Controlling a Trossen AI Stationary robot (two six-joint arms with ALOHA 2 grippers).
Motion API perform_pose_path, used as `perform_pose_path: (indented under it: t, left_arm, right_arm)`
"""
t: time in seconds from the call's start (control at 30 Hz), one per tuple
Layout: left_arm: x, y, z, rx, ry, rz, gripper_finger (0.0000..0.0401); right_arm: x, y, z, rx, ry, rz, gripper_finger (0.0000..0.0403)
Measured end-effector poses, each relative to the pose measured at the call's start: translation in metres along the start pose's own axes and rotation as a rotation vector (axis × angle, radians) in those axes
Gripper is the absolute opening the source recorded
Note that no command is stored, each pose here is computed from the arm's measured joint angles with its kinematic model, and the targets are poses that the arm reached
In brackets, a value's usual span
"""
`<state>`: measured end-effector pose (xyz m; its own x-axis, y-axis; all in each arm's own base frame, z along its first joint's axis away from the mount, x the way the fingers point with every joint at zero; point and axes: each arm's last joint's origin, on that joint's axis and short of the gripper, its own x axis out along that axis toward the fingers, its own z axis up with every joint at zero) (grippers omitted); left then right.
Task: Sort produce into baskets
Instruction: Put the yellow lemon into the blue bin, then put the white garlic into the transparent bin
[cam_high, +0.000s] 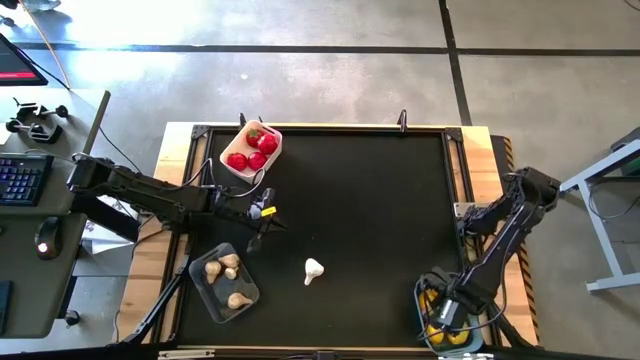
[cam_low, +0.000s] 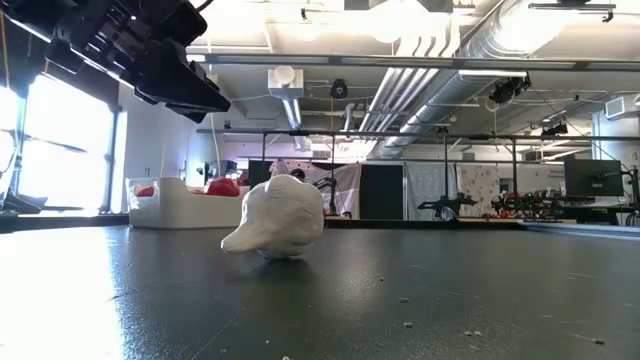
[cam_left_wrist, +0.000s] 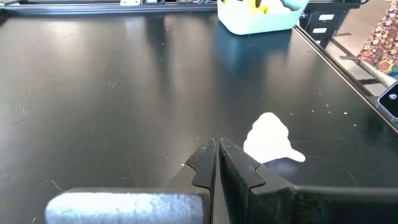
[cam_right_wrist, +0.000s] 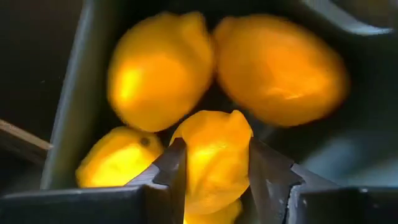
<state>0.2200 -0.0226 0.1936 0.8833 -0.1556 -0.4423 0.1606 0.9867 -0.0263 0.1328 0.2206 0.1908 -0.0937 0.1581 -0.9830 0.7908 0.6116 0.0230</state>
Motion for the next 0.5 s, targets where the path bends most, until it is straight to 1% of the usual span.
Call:
perform_pose_path:
  t: [0.07, 0.13, 0.2, 0.27, 0.4, 0.5]
  left_arm:
    - [0.000, 0.000, 0.000, 0.005, 0.000, 0.000, 0.0007]
    - [0.000, 0.000, 0.000, 0.005, 0.000, 0.000, 0.0007]
    - [0.000, 0.000, 0.000, 0.005, 0.000, 0.000, 0.0007]
    - [0.000, 0.000, 0.000, 0.005, 0.000, 0.000, 0.0007]
    - [0.000, 0.000, 0.000, 0.009, 0.000, 0.000, 0.0007]
    - [0.001, 0.000, 0.001, 0.023, -0.009, 0.000, 0.0007]
  right_arm:
    - [0.005, 0.000, 0.001, -0.021, 0.010, 0.024, 0.0123]
    - [0.009, -0.002, 0.003, -0.041, 0.006, 0.011, 0.0136]
    - [0.010, -0.003, 0.004, -0.047, 0.003, 0.006, 0.0161]
    - [0.010, -0.005, 0.004, -0.043, -0.003, -0.018, 0.0195]
    - [0.001, -0.004, 0.002, -0.058, -0.010, -0.038, 0.0259]
    - [-0.012, 0.000, 0.000, -0.079, -0.011, -0.046, 0.0278]
